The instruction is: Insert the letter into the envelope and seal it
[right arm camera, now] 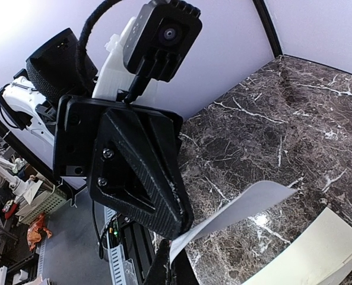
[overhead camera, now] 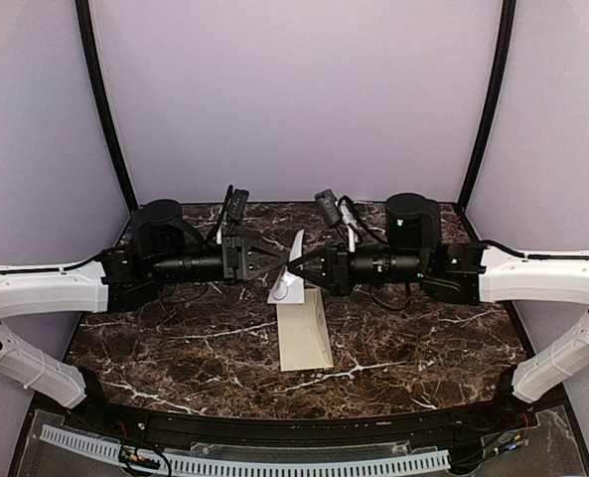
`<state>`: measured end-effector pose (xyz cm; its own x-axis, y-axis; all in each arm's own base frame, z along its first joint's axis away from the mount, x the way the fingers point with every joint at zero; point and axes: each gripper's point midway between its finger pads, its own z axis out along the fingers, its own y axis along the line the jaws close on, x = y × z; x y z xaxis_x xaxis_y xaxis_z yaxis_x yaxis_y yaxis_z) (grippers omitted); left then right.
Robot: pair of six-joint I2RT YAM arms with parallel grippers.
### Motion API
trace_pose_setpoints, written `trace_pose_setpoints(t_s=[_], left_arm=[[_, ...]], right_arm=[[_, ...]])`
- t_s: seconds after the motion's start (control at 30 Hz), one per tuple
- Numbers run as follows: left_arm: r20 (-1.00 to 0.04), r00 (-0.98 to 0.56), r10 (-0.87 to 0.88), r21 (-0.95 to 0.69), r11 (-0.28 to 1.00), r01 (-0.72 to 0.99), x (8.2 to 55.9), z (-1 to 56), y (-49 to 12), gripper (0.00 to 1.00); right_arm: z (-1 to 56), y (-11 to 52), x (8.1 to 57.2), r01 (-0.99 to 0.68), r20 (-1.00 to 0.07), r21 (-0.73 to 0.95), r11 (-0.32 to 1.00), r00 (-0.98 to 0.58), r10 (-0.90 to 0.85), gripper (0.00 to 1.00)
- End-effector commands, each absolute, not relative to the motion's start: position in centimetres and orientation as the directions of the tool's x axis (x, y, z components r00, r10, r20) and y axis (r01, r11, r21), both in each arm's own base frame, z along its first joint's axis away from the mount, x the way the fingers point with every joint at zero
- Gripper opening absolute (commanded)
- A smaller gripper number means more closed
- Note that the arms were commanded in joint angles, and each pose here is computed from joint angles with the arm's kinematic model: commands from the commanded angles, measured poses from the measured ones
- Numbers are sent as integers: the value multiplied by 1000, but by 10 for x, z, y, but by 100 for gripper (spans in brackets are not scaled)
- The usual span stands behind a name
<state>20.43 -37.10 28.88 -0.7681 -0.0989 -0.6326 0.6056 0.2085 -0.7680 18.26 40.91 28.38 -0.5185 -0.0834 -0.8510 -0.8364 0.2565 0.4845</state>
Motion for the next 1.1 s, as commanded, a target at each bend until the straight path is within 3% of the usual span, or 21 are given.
trace_pose_setpoints(t_s=[0.0, 0.43, 0.63, 0.8, 1.07], left_arm=[[-610, -792, -41, -779, 214, 589, 195, 279, -373, 3], [-625, -779, -48, -763, 251, 596, 197, 276, -367, 1], [-727, -678, -104, -684, 185, 705, 190, 311, -357, 16], [-808, -575, -124, -588, 216, 780, 191, 330, -348, 27], [-876, -481, -26, -475, 216, 853, 188, 323, -356, 41]], right_arm=[[325, 404, 184, -870, -896, 437, 229, -443, 30, 0], [325, 399, 185, -863, -895, 441, 245, -444, 46, 0], [320, 400, 190, -848, -885, 454, 273, -464, 33, 0], [317, 402, 189, -844, -878, 467, 264, -477, 27, 0], [329, 403, 186, -842, -867, 493, 221, -497, 42, 0]])
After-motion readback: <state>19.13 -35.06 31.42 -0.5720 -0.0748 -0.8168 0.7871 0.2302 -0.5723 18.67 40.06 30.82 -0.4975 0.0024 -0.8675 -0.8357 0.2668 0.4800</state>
